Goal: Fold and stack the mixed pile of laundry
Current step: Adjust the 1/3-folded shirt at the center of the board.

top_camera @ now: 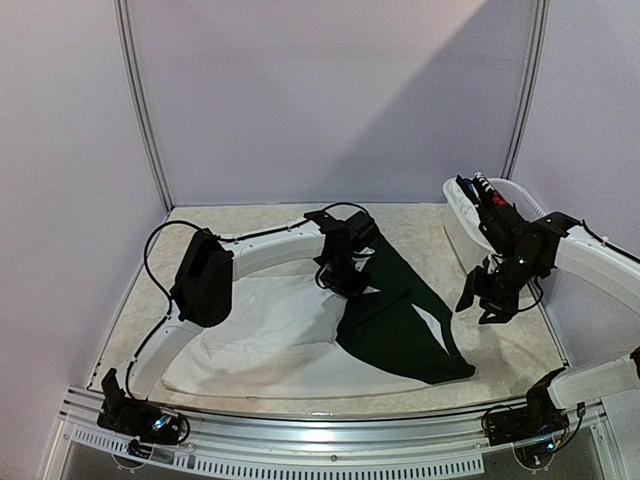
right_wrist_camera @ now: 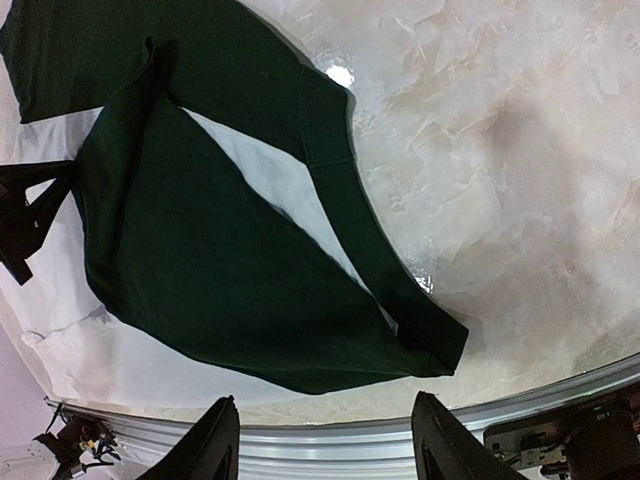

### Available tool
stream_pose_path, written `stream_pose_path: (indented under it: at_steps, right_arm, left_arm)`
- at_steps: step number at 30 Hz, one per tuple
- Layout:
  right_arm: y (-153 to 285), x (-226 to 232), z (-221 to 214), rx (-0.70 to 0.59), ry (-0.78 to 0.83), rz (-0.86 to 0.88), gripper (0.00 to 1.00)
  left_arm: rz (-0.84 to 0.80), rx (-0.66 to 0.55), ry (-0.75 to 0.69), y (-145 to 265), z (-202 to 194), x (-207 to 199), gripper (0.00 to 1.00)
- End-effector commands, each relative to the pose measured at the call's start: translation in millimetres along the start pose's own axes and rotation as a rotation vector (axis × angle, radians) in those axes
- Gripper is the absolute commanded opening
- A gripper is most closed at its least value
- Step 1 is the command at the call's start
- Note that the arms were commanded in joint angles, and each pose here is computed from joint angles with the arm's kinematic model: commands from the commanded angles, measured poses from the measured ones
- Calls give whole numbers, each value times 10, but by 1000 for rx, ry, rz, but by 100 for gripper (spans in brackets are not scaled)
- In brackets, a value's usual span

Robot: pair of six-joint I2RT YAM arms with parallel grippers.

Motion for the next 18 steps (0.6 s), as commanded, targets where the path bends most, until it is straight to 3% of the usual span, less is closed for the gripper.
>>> stream_pose_path:
  at_steps: [1,8,18]
  right_arm:
    - [-36,-18,-29,6,5,-3,59]
    - [-50,-19,-22,3,10,-4,59]
    - [-62,-25,-13,1,25,-15,59]
  left_arm:
    - [22,-59,0,275,74,-33,0]
    - [99,-110,36,490,106,81,0]
    - [194,-99,111,436,-5,268,0]
Point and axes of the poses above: each gripper's point midway between its finger pads, its own y axis back along the fingers, its own x axis along the line the jaws close on, z = x × y, the point moved 8 cm from there along y, back along the fingers, and after that the axes turned 10 degrees about y, right-handed, at the moved point
